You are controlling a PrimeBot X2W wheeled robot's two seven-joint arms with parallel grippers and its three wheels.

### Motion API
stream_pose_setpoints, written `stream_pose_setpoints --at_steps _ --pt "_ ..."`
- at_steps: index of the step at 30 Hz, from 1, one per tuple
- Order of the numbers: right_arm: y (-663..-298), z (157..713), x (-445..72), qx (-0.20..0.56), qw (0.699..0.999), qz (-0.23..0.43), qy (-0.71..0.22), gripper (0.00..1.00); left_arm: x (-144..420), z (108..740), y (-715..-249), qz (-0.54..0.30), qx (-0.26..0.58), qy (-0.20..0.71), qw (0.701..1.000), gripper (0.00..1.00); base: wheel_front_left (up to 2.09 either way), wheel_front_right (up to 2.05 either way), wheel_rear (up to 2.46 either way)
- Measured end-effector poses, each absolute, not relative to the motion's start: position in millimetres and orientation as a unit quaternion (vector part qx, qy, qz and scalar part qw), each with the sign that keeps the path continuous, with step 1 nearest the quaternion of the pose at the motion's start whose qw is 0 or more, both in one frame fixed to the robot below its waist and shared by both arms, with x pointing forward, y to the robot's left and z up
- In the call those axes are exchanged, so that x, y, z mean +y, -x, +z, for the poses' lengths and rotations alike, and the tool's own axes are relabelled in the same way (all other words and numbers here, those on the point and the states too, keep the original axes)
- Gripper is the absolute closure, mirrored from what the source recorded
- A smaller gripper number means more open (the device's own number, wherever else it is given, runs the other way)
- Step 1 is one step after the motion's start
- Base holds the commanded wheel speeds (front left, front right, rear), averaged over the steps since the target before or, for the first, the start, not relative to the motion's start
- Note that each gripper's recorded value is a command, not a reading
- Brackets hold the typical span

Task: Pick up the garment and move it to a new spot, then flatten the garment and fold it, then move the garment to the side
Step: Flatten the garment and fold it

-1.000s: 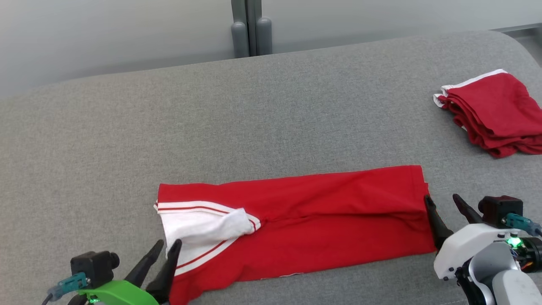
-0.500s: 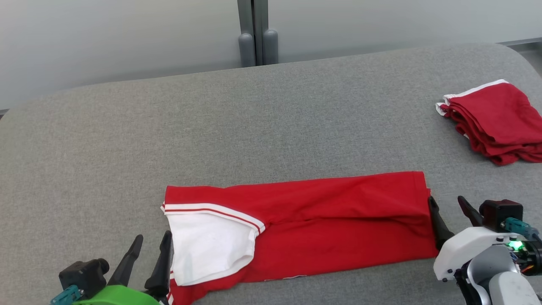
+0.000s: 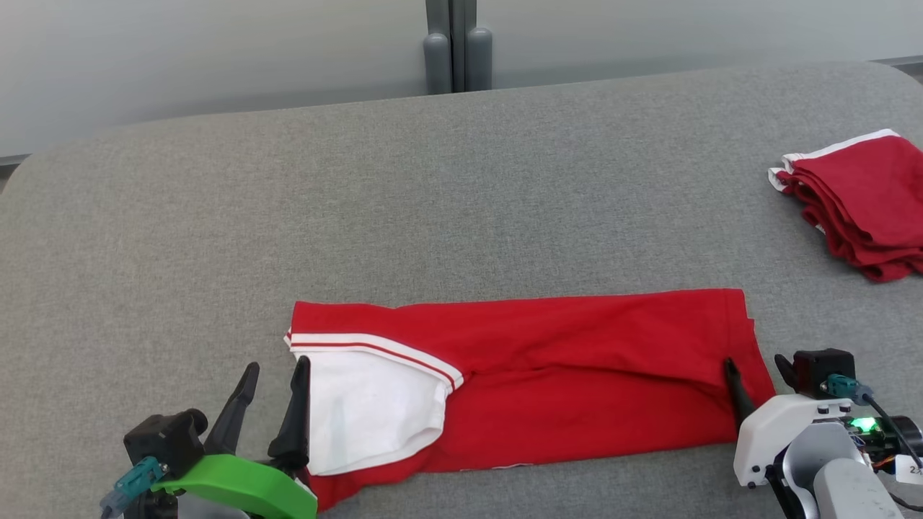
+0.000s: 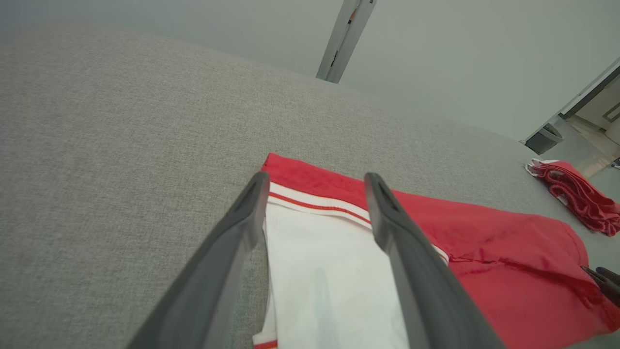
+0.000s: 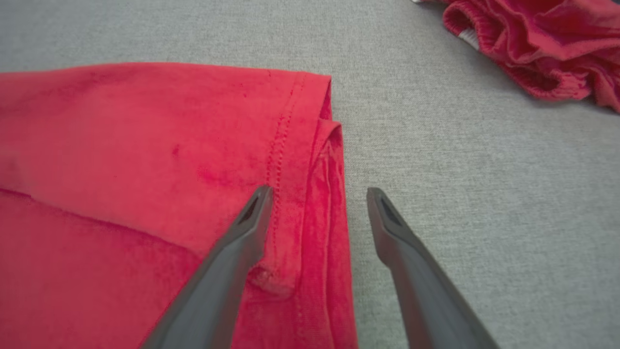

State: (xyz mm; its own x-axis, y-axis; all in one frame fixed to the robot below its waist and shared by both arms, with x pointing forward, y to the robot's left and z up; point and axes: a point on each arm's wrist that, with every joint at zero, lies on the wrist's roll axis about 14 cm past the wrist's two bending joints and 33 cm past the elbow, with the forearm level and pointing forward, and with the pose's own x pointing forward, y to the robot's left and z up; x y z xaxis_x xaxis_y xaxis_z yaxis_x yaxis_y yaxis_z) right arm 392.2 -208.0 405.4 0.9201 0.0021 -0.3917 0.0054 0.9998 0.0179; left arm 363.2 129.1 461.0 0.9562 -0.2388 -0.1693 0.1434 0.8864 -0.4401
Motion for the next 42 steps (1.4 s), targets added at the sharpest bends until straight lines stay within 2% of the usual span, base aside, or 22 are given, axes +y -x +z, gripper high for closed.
stream_pose_setpoints --at_steps 8,9,10,11,14,22,34,39,42 --pt "-390 383 -203 0.221 0.975 0.002 -0.015 0.0 130 462 -366 -0.091 0.104 0.219 0.966 0.0 0.0 0.0 0.0" --pt "-390 382 -201 0.221 0.975 0.004 -0.016 0.31 129 462 -366 -0.091 0.102 0.219 0.966 0.0 0.0 0.0 0.0" --pt "-390 381 -199 0.221 0.975 0.006 -0.016 0.56 128 464 -367 -0.091 0.1 0.22 0.966 0.0 0.0 0.0 0.0" --pt "-391 381 -197 0.219 0.976 0.009 -0.016 0.72 127 465 -369 -0.092 0.097 0.222 0.966 0.0 0.0 0.0 0.0" --pt "-393 381 -192 0.213 0.977 0.014 -0.019 1.0 125 468 -373 -0.095 0.091 0.222 0.966 0.0 0.0 0.0 0.0" --pt "-401 390 -204 0.188 0.981 -0.013 -0.039 1.0 112 473 -381 -0.114 0.081 0.221 0.965 0.0 0.0 0.0 0.0" --pt "-392 426 -307 0.142 0.979 -0.138 -0.045 1.0 83 473 -386 -0.155 0.084 0.216 0.96 0.0 0.0 0.0 0.0" --pt "-400 437 -286 0.126 0.978 -0.127 -0.111 1.0 78 470 -386 -0.162 0.089 0.217 0.959 0.0 0.0 0.0 0.0" --pt "-406 446 -259 0.119 0.981 -0.089 -0.125 1.0 76 471 -385 -0.164 0.088 0.218 0.958 0.0 0.0 0.0 0.0"
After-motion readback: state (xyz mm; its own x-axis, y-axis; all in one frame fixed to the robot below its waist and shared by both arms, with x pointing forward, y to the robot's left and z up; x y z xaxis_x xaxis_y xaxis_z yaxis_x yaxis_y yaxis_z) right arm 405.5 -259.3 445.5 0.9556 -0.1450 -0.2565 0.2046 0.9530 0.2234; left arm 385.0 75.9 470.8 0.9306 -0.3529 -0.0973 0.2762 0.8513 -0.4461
